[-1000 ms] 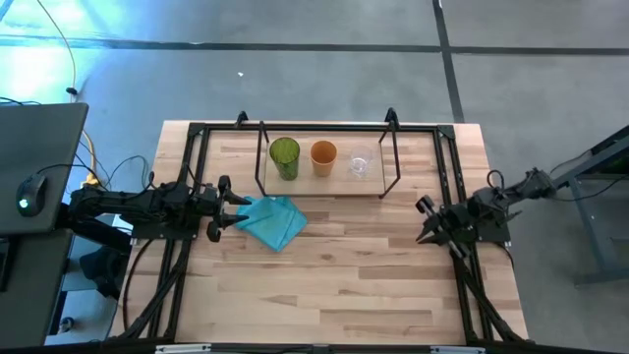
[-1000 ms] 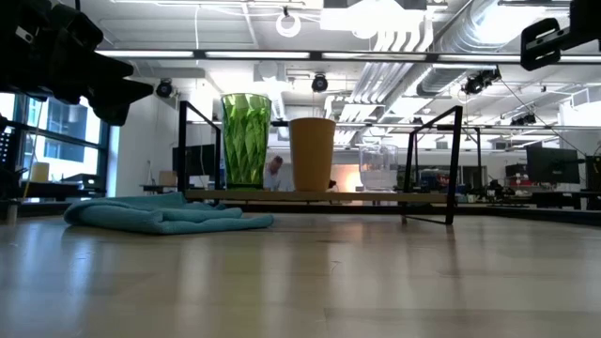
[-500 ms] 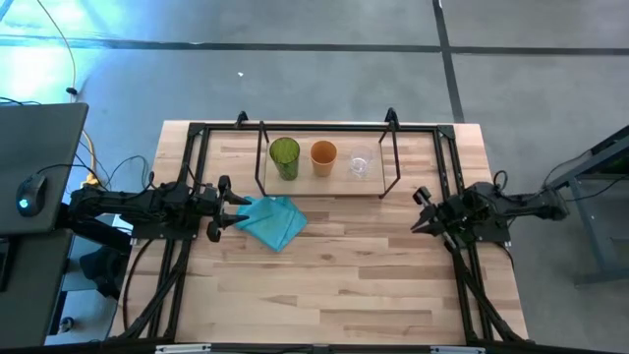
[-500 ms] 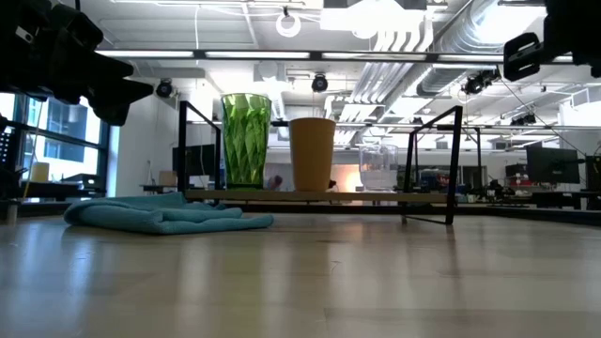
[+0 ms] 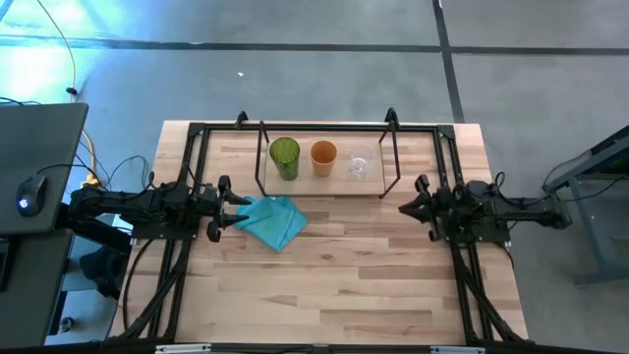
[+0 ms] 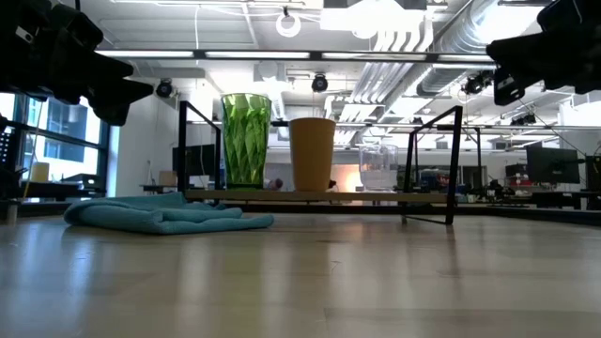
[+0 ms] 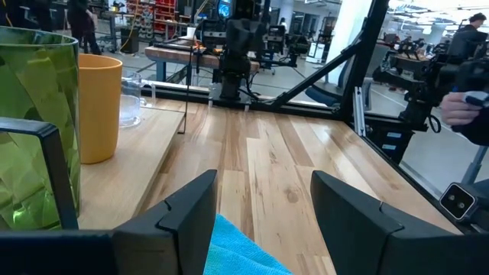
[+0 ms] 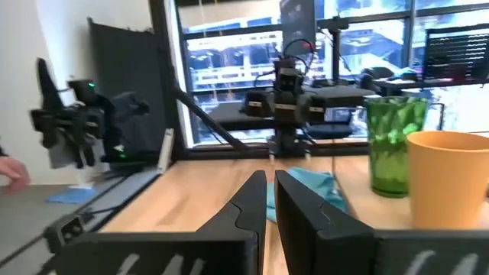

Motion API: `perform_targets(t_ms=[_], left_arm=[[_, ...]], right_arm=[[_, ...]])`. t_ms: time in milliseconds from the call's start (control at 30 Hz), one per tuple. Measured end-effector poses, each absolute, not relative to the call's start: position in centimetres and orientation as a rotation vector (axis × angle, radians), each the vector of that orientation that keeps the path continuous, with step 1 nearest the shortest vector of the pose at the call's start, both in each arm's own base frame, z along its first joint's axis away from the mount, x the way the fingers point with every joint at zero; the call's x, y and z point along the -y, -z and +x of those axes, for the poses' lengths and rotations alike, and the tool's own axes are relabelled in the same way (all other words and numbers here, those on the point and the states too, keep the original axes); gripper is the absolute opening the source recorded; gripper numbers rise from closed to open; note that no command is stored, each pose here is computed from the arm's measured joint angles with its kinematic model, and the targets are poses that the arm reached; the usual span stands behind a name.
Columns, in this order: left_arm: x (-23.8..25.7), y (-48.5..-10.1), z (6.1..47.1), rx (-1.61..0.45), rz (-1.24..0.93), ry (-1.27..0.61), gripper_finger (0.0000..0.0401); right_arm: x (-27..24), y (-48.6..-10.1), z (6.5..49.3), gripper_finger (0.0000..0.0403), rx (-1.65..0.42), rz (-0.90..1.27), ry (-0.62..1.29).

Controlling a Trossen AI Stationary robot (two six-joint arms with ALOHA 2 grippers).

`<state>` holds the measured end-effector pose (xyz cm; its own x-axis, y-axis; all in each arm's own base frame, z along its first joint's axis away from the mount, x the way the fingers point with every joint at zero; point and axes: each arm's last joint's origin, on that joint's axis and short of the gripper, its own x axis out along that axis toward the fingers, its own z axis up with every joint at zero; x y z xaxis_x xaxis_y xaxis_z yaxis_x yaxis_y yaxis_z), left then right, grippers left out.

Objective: Stack small to large cups/mugs on shelf
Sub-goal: Return to Home Position

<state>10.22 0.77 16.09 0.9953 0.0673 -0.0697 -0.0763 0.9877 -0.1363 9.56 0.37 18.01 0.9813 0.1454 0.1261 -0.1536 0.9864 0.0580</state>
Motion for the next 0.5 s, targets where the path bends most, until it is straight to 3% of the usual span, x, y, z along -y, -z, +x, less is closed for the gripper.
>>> perform_targets(t_ms=[500], left_arm=[[-0.77,-16.08,10.22,-0.065,-0.139,-0.072,0.02]], right_arm=[[-0.03,-17.07,9.65,0.0019,0.024,0.125,-0.106]])
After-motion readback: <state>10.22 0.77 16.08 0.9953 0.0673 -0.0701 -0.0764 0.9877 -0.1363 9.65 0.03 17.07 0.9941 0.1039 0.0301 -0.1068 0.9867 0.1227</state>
